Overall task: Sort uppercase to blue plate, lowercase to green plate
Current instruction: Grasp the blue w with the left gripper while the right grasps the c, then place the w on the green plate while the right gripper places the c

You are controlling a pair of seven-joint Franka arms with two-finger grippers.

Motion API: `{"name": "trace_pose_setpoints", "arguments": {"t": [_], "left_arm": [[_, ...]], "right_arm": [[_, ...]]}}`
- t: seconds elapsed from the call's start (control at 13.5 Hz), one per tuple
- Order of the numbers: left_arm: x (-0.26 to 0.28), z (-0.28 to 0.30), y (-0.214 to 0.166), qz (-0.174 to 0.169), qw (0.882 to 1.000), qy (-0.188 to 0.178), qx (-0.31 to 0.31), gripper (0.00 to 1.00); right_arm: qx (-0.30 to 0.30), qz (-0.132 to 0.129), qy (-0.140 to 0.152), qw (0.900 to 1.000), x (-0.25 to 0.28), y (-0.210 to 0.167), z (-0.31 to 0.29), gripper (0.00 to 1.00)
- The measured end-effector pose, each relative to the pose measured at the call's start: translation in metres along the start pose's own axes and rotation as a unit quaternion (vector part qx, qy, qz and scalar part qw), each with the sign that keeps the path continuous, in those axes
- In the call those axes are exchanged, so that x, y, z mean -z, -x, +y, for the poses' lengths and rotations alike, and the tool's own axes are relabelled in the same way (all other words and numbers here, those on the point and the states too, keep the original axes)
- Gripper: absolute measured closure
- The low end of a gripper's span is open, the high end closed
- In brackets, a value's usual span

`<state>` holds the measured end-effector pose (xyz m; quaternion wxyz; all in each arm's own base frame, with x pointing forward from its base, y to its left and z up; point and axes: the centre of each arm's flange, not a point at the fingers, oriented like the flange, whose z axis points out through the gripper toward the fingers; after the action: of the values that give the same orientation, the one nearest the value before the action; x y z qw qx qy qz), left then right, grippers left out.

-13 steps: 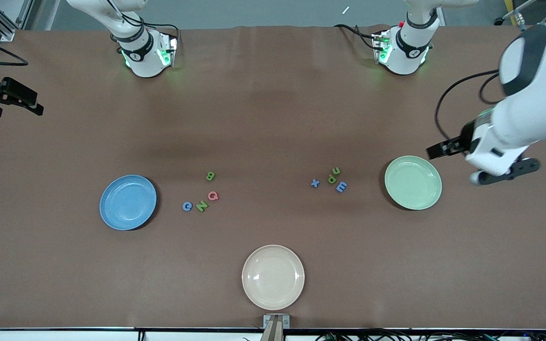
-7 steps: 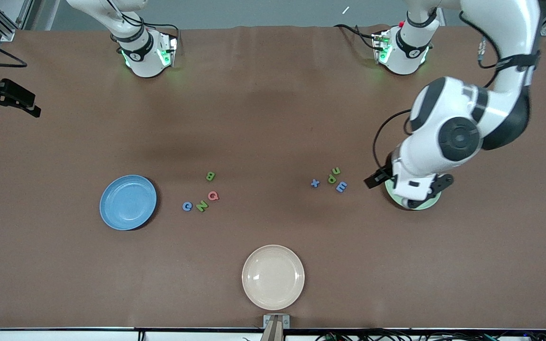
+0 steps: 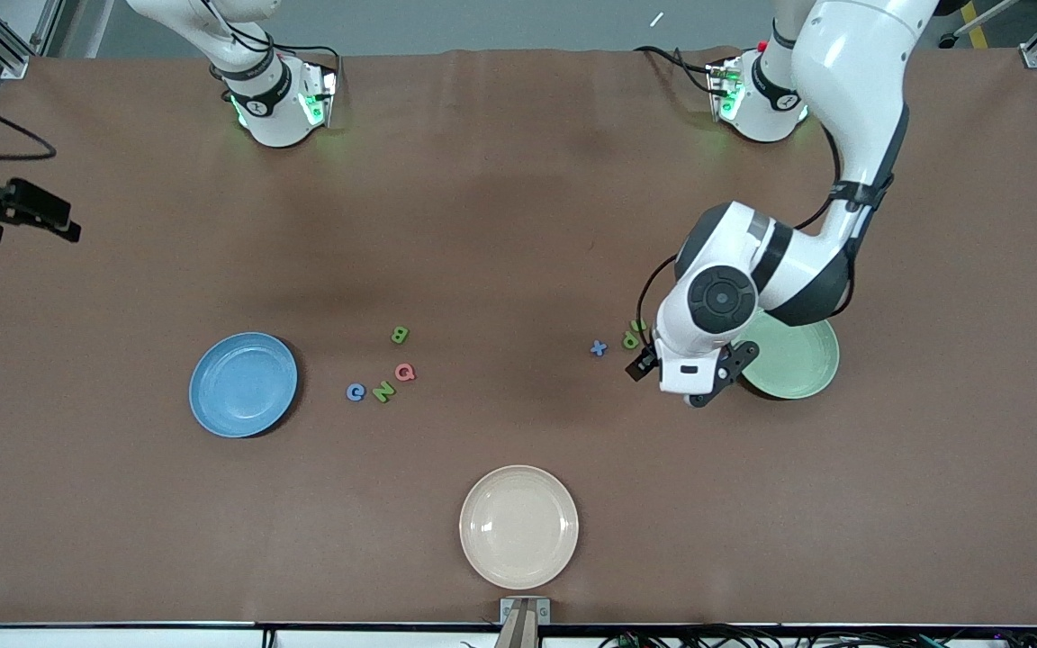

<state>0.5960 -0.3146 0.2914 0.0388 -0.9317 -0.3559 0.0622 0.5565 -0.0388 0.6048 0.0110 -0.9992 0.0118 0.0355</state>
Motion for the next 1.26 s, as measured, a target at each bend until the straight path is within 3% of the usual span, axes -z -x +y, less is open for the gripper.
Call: {"name": "trace_pose_setpoints", "arguments": {"t": [0.37, 0.52, 0.74, 0.97, 1.26], "left_arm": [[-0.061, -0.002, 0.004, 0.02, 1.0, 0.007, 0.022, 0.0], [-0.083, -0.009, 0.01, 0.019, 1.0, 0.008, 0.019, 0.0], [-0.102, -0.017, 0.015, 0.019, 1.0, 0.017, 0.018, 0.0], [-0.114, -0.023, 0.016, 0.022, 0.999, 0.032, 0.02, 0.0], [-0.119, -0.026, 0.015, 0.024, 0.999, 0.043, 0.021, 0.06]], "right_arm": [[-0.018, -0.019, 0.001, 1.0, -0.094, -0.066, 0.013, 0.0], [-0.074, -0.007, -0.001, 0.997, -0.11, -0.08, 0.002, 0.0], [-0.161, 0.017, -0.002, 0.987, -0.14, -0.098, -0.06, 0.0], [-0.241, 0.027, -0.004, 0.97, -0.216, -0.114, -0.12, 0.0], [-0.298, 0.01, 0.001, 0.955, -0.301, -0.119, -0.157, 0.04]]}}
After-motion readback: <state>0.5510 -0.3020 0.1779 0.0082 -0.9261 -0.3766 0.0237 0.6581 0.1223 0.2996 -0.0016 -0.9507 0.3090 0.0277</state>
